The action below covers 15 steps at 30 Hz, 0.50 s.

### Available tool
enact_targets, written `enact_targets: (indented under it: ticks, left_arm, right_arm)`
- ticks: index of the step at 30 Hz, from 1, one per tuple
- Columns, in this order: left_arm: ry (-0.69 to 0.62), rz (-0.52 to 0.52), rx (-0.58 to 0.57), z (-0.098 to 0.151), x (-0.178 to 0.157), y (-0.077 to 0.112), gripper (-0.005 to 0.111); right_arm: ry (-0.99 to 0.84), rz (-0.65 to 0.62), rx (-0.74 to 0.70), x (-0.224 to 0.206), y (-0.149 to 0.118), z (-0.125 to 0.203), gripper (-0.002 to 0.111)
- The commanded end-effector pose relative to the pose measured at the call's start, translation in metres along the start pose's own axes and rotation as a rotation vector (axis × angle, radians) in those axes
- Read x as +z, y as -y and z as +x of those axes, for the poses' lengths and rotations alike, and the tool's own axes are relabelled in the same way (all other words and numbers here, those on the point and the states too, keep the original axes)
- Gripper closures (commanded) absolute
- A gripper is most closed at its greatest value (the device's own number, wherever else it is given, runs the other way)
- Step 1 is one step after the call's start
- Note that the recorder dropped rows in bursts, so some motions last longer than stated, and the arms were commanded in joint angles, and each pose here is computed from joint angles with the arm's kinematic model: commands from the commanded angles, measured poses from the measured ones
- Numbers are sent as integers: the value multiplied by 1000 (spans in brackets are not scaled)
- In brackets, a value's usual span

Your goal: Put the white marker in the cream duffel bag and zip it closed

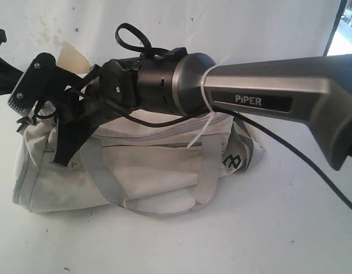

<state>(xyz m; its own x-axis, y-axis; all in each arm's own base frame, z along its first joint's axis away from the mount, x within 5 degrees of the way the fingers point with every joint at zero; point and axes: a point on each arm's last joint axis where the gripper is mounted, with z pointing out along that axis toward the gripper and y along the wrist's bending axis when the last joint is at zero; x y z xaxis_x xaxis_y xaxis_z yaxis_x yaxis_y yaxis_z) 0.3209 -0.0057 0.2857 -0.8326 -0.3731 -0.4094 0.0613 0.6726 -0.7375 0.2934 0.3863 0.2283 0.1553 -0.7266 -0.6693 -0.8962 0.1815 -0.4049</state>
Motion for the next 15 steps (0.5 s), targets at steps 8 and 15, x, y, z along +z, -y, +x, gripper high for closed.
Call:
enact_targets:
  ticks: [8,15]
  left_arm:
    - [140,4,-26,-16,-11,6,107]
    - [13,102,28,-4,-11,15,107]
  right_arm:
    - [-169,-159,-24,10,-21,25,108]
    - [-81,-49,262,12,-12,16,102]
